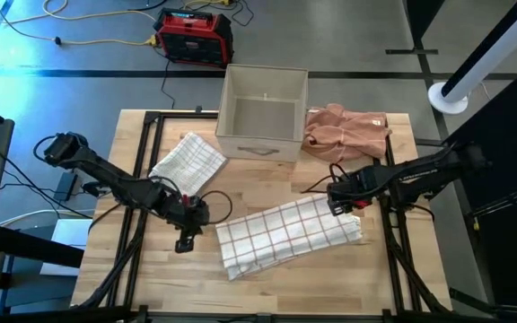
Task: Fold towel
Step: Fold the white squared towel
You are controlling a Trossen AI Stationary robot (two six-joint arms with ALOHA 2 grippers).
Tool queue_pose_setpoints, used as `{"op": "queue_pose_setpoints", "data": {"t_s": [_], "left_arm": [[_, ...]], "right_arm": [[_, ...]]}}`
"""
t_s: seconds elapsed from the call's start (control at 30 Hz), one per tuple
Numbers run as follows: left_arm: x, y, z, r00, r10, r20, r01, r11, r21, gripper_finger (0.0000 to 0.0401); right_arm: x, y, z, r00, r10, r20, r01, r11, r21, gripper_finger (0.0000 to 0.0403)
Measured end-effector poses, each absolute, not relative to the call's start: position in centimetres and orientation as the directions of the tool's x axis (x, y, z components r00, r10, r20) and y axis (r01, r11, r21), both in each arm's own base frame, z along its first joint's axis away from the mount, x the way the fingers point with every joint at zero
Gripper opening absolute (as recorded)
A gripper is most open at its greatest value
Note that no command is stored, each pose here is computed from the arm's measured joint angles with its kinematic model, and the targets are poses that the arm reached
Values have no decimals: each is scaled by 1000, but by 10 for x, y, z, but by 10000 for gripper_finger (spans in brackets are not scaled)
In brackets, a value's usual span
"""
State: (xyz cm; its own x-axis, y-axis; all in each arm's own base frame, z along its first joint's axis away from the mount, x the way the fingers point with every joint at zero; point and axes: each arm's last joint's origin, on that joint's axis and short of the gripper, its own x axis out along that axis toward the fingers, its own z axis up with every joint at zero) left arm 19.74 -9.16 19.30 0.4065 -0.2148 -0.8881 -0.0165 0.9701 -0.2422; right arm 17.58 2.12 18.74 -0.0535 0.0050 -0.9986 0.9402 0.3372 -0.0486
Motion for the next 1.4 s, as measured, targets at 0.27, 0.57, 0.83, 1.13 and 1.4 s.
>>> {"op": "queue_pose_setpoints", "data": {"t_s": [0.27,0.57,0.83,1.13,1.4], "left_arm": [[190,-98,164,489,-271,-829,-59,938,-342,0],[184,-93,148,535,-199,-821,-165,928,-333,0],[190,-85,149,582,-128,-803,-207,931,-299,0],[210,-72,120,526,-98,-845,-283,917,-282,0],[229,-76,104,599,-105,-794,-301,889,-345,0]], "right_arm": [[168,20,148,18,-8,-1000,943,333,14,224],[163,18,137,38,-36,-999,946,324,25,41],[184,19,183,54,-73,-996,909,416,18,10],[229,27,271,338,-117,-934,825,514,235,10],[292,52,277,499,-14,-866,679,627,382,10]]}}
